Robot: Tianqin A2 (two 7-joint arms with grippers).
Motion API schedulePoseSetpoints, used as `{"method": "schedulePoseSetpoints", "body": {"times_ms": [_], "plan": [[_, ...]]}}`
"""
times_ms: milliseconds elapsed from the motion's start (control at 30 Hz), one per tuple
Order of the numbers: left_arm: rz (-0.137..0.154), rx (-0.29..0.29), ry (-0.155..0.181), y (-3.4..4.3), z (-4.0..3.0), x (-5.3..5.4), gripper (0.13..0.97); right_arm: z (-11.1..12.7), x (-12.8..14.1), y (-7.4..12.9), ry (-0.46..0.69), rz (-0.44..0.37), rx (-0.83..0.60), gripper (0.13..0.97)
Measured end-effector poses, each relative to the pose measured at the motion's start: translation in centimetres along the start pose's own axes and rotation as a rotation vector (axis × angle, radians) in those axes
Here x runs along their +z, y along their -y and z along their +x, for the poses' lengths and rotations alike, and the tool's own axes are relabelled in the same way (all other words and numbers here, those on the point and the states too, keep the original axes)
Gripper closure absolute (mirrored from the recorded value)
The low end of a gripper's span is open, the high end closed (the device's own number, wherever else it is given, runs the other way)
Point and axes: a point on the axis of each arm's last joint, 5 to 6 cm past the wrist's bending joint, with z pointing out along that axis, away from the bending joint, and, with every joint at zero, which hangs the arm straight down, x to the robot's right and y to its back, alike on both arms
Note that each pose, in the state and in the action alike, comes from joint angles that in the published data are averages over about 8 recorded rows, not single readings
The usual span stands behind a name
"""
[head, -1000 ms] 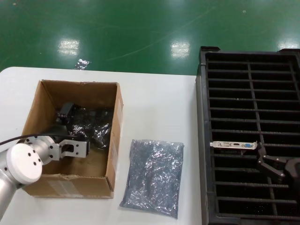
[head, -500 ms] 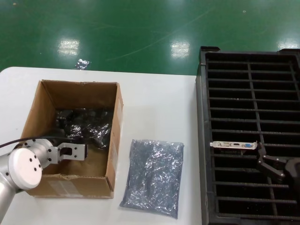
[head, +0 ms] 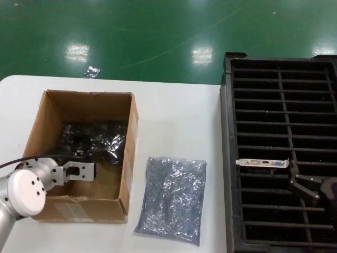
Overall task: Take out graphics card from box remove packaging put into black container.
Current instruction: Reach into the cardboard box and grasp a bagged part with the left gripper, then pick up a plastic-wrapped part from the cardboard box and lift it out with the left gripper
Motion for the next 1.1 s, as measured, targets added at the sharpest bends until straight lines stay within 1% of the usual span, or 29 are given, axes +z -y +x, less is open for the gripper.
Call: {"method": "schedulePoseSetpoints", "body": {"times_ms": [167,200,467,633,733,867,1000,1100], "plan": [[0.003,0.005,0.002,-0.02,-0.09,-0.4,0.82,0.0,0.0,0.0,0.0,0.0,0.0,0.13],[0.004,0.006,0.003,-0.03,-0.14,-0.5,0.82,0.0,0.0,0.0,0.0,0.0,0.0,0.13],[0.008,0.014,0.018,-0.08,-0.8,-1.6,0.923,0.0,0.0,0.0,0.0,0.0,0.0,0.13],[0.014,0.02,0.039,0.08,-1.52,-2.6,0.927,0.0,0.0,0.0,0.0,0.0,0.0,0.13],[0.017,0.024,0.06,0.2,-2.14,-3.3,0.94,0.0,0.0,0.0,0.0,0.0,0.0,0.13],[0.022,0.027,0.099,0.44,-3.27,-4.5,0.957,0.0,0.0,0.0,0.0,0.0,0.0,0.13],[0.024,0.03,0.15,0.63,-4.66,-6.4,0.958,0.0,0.0,0.0,0.0,0.0,0.0,0.13],[0.021,0.03,0.191,0.66,-5.71,-8.1,0.958,0.0,0.0,0.0,0.0,0.0,0.0,0.13]]}}
